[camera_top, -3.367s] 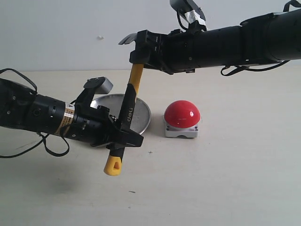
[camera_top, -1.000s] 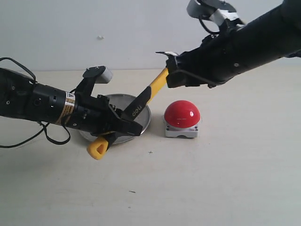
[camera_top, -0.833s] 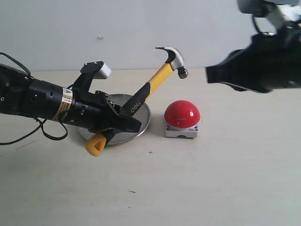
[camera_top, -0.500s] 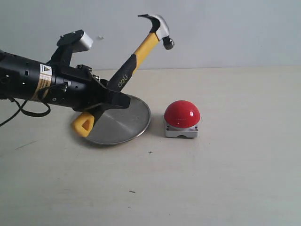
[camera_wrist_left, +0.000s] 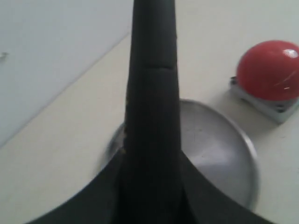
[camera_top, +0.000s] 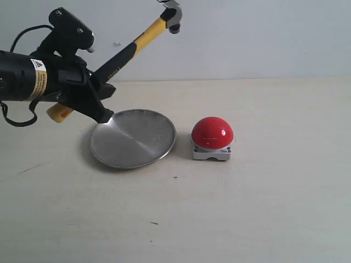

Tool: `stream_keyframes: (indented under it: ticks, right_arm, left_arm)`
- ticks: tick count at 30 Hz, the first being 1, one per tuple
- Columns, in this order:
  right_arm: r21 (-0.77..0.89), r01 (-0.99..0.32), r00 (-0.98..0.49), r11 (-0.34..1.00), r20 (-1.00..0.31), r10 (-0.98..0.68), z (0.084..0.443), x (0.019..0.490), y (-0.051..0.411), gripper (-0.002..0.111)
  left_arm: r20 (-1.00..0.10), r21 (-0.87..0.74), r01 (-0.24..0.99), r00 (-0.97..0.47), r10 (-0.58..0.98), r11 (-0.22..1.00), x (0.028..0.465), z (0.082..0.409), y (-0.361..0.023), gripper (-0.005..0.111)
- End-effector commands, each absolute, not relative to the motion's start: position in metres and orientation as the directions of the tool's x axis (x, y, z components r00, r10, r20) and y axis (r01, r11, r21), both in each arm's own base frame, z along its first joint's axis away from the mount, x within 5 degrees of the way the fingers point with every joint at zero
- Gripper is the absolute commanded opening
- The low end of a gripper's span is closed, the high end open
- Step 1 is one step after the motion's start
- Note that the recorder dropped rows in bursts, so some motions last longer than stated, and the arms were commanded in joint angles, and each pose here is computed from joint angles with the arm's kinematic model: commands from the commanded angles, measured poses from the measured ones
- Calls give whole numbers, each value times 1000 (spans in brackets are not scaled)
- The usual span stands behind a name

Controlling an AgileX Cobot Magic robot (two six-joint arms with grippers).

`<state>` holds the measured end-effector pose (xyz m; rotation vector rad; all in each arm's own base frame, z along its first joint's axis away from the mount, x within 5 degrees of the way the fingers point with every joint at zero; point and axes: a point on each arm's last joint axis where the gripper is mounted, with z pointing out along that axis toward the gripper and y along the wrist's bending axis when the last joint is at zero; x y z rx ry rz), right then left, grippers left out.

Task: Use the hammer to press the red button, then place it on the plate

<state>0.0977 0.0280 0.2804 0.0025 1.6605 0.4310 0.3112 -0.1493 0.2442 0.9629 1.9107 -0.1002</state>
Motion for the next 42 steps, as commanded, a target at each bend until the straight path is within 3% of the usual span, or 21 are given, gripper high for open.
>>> stream_keyframes:
  ticks: [1,10,14,17,20,23,28,31,42]
  right_arm:
    - [277,-247,-150,929,-958,246,279,98,28,0]
    - [275,-247,-149,929,-958,244,279,98,28,0]
    - [275,-247,-149,929,-958,244,279,98,28,0]
    - [275,-247,-149,929,-958,244,279,98,28,0]
    - [275,-247,-149,929,-958,244,279,98,28,0]
    - [275,-248,-152,929,-958,243,279,98,28,0]
    - [283,-249,-140,926,-957,255,279,95,27,0]
    - [307,-235,-97,922,-952,292,272,88,23,0]
    - [360,-270,91,893,-914,396,239,50,10,0]
  left_arm:
    - [-706,489,546,-210,676,680,317,246,-134,0]
    - [-634,582,514,-198,747,630,317,244,-130,0]
    - [-461,726,461,-223,859,510,314,243,-126,0]
    - [-349,745,488,-297,889,456,310,238,-118,0]
    - [-309,675,566,-364,878,473,302,229,-116,0]
    - [-346,541,619,-452,822,569,296,226,-122,0]
    - [-443,279,602,-610,657,748,290,231,-136,0]
    - [-458,147,603,-661,595,784,284,230,-144,0]
    - [-485,9,566,-718,499,824,280,230,-152,0]
